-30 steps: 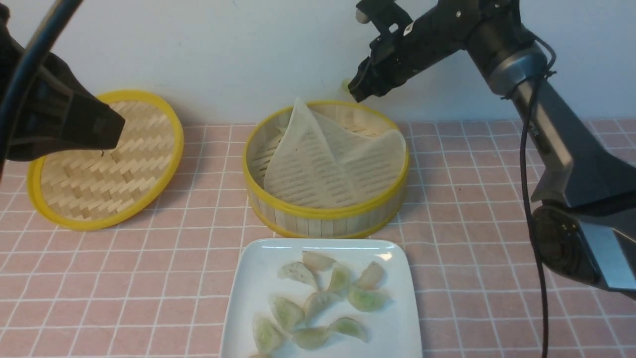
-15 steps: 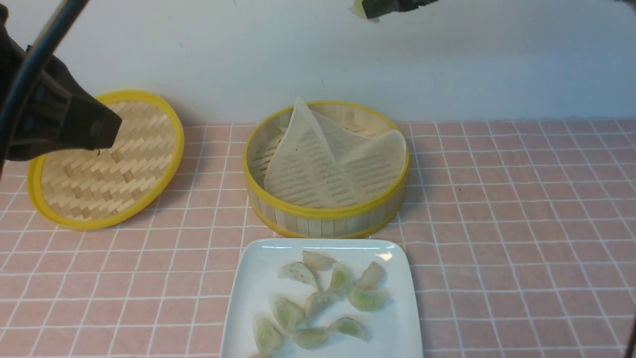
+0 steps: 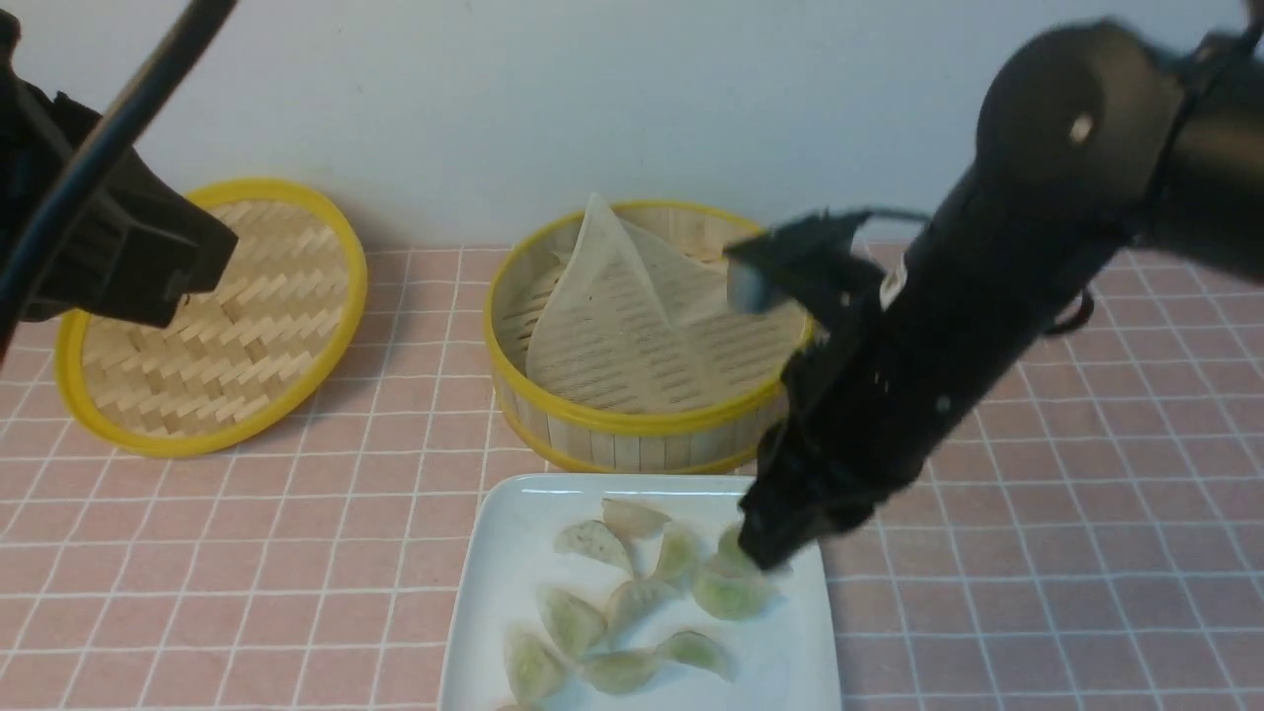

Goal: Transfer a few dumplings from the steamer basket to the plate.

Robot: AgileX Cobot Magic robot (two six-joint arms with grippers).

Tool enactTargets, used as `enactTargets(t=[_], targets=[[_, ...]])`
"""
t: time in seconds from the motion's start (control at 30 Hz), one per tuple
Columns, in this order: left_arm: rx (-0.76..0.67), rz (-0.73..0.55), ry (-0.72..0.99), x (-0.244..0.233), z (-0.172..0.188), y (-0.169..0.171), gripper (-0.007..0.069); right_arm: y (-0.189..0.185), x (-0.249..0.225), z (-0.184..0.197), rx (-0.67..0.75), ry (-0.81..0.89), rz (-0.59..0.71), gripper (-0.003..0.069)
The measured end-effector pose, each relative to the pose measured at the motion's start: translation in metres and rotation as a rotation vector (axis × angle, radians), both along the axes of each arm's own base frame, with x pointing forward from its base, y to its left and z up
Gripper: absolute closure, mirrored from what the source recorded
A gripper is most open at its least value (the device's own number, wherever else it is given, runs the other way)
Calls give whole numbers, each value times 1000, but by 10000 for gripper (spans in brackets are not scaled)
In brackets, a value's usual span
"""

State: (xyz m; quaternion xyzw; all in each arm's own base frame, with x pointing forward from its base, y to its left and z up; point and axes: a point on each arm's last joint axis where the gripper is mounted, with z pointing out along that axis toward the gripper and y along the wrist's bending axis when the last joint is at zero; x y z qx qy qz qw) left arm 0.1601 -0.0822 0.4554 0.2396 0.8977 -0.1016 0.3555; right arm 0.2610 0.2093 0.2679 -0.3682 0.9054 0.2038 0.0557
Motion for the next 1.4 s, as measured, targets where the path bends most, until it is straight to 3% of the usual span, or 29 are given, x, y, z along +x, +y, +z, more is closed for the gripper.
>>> enactTargets(t=[0.17, 0.33, 0.5, 0.6, 0.77, 0.8, 0.87, 1.0, 1.17, 1.33, 1.4], targets=[[14, -13, -8, 0, 0, 0, 631, 11, -2, -38, -33, 28, -19, 571], [24, -22, -14, 0, 0, 0, 631, 15, 4, -59, -64, 57, -60, 408], [25, -21, -14, 0, 0, 0, 631, 14, 4, -55, -85, 90, -94, 300], [25, -21, -14, 0, 0, 0, 631, 10, 0, -34, -92, 83, -115, 360], [35, -21, 8, 2, -7, 0, 631, -23, -29, 53, -24, -152, -201, 622], [37, -22, 12, 2, -8, 0, 631, -26, -31, 56, -26, -170, -206, 632], [48, -24, 46, 3, -18, -1, 631, -56, -61, 108, 65, -353, -301, 664], [44, -36, 101, 4, -32, -4, 631, -102, -112, 154, 238, -622, -410, 672], [-24, -50, 96, 7, -38, -11, 631, -166, -186, 152, 465, -973, -496, 673], [-62, -50, 68, 11, -39, -15, 631, -204, -230, 94, 672, -1270, -565, 673], [-69, -48, 56, 12, -39, -15, 631, -210, -236, 76, 706, -1302, -598, 673]])
